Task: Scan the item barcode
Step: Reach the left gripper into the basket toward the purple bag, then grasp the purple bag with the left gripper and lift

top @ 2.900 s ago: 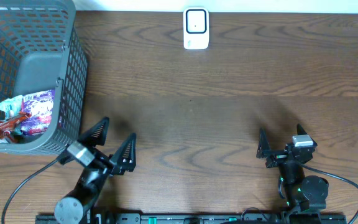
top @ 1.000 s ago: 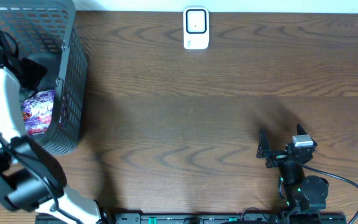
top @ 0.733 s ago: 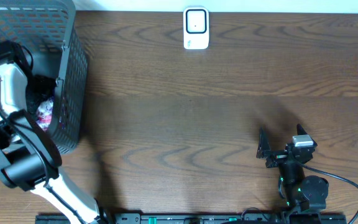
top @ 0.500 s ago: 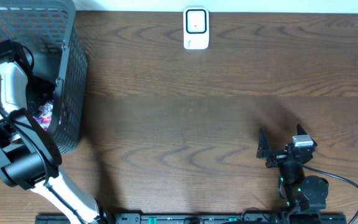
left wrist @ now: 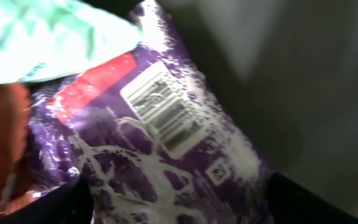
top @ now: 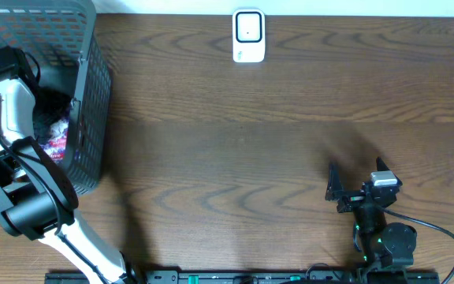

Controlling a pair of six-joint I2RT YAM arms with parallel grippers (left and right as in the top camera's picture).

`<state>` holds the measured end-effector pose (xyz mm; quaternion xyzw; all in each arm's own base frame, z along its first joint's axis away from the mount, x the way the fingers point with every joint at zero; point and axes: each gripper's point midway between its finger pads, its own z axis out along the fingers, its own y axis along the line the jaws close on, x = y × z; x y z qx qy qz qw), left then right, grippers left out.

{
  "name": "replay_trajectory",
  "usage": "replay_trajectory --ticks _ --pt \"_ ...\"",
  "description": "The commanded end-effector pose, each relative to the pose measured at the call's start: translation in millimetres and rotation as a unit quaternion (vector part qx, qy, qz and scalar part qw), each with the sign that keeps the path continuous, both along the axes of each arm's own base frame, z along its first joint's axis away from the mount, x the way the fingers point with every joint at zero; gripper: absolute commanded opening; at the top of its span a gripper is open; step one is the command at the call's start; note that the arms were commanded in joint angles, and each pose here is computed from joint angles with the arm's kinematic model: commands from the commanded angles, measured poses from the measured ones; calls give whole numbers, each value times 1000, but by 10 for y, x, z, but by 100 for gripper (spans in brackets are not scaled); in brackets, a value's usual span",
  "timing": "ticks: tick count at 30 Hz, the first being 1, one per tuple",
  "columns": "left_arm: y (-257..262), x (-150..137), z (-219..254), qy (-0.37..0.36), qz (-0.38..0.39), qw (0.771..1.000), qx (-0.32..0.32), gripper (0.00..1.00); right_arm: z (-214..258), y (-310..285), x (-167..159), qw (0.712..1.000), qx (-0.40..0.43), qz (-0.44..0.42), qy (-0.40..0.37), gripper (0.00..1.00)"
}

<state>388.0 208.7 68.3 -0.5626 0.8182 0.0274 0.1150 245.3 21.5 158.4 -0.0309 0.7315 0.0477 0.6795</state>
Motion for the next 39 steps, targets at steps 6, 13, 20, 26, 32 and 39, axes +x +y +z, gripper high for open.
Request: replay_trajectory --ticks 6,13,20,26,32,39 --pt "5 101 87 -31 9 999 0 90 -7 -1 -1 1000 7 0 0 99" --pt "44 125 88 -34 11 999 11 89 -7 -1 -1 1000 7 0 0 99" --pt "-21 -10 454 -51 33 998 11 75 -7 -1 -1 1000 7 0 0 99" --pt "-36 -43 1218 -147 67 986 41 82 -7 -1 -1 1000 7 0 0 99" --pt "53 73 1333 -186 96 976 53 92 -7 -1 -1 1000 7 0 0 99" --pt "127 145 662 -120 133 983 28 99 -7 -1 -1 1000 7 0 0 99"
